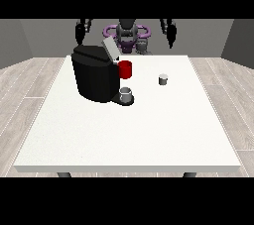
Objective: Insert the coffee pod into the coffee machine and close the lid
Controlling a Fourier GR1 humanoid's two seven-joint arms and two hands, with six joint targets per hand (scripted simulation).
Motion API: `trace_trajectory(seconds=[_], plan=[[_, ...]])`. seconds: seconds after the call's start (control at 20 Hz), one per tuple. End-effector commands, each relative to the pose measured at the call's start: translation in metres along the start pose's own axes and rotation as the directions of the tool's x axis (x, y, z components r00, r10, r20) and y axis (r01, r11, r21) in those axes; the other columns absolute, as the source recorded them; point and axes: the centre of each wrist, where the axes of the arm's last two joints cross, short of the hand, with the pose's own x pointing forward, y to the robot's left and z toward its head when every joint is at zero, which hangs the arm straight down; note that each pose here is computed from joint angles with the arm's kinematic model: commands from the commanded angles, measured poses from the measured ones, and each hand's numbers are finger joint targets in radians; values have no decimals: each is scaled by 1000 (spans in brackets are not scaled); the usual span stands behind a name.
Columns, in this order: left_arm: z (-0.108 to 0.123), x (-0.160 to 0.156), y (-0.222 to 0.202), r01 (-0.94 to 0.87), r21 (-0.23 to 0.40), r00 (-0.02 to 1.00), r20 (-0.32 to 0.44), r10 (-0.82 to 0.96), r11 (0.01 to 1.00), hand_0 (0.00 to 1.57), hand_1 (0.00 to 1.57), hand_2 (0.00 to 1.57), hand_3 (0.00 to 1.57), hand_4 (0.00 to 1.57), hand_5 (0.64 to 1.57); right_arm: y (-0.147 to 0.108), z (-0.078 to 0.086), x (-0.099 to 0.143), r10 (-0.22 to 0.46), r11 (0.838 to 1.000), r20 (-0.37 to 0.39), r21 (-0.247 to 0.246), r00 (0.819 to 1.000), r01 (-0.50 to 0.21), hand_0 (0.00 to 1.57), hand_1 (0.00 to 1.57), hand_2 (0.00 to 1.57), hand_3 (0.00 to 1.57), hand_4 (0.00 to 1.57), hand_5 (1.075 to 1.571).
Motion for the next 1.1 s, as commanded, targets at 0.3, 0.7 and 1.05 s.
trace_trajectory(seconds=[0.3, 0.7, 1.05], plan=[[-25, 30, 69, 454, -151, 891, 86, -446, 878, 0, 0, 0, 0, 0, 1571, 4, -9, 5, 128, 988, 78, -99, 989, -120, 0, 0, 0, 0, 0, 1571], [-71, 48, 105, 600, -133, 797, 17, -603, 789, 0, 0, 0, 0, 0, 1571, 45, -21, 34, 154, 988, 194, -44, 969, -149, 0, 0, 0, 0, 0, 1571], [-90, 29, 113, 666, -196, 734, -1, -679, 720, 0, 0, 0, 0, 0, 1571, 60, -33, 51, 145, 989, 200, -35, 969, -141, 0, 0, 0, 0, 0, 1571]])
